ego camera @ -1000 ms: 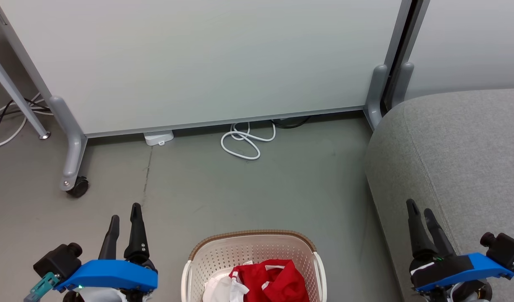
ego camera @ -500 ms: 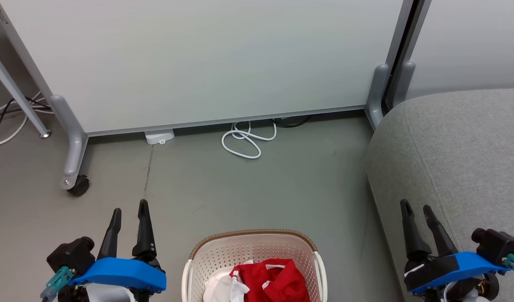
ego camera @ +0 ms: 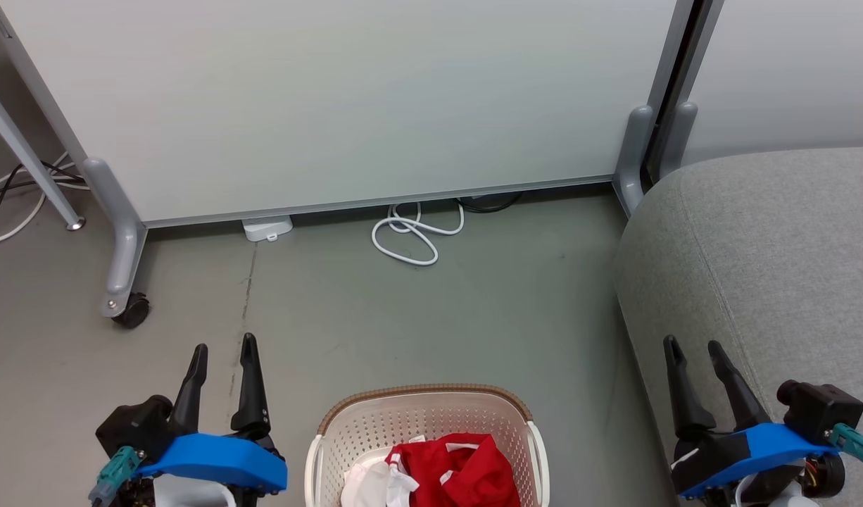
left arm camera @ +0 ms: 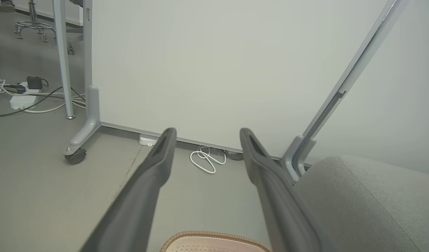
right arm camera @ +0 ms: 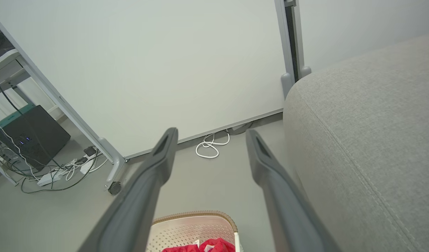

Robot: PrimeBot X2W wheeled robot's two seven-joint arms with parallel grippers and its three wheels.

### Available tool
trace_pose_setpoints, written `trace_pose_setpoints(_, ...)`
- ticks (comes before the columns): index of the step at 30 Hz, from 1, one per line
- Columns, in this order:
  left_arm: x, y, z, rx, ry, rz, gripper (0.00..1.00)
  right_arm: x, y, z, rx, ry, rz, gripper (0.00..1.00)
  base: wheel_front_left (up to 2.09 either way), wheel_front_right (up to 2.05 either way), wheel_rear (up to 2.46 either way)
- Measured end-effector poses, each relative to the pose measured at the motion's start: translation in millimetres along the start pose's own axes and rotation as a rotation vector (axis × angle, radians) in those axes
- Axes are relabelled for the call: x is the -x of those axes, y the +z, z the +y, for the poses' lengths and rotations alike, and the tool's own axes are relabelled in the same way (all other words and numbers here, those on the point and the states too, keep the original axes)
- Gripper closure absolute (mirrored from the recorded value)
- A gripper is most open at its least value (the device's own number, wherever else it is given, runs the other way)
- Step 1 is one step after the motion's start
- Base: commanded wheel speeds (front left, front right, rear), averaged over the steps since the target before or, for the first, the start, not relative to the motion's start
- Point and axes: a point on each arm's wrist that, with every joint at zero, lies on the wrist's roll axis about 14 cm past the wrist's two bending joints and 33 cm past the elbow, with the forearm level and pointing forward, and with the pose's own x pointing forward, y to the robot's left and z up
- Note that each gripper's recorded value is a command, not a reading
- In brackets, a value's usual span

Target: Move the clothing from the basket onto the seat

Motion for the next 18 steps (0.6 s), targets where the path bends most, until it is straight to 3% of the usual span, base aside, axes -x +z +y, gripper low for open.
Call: trace_pose_setpoints(18,-3.3,-2.5,-3.6,-0.077,-0.015,-0.016,0.00,-1.9,0.5,5.6,0.154,0.029,-0.005,0.00,0.00,0.00,0.00)
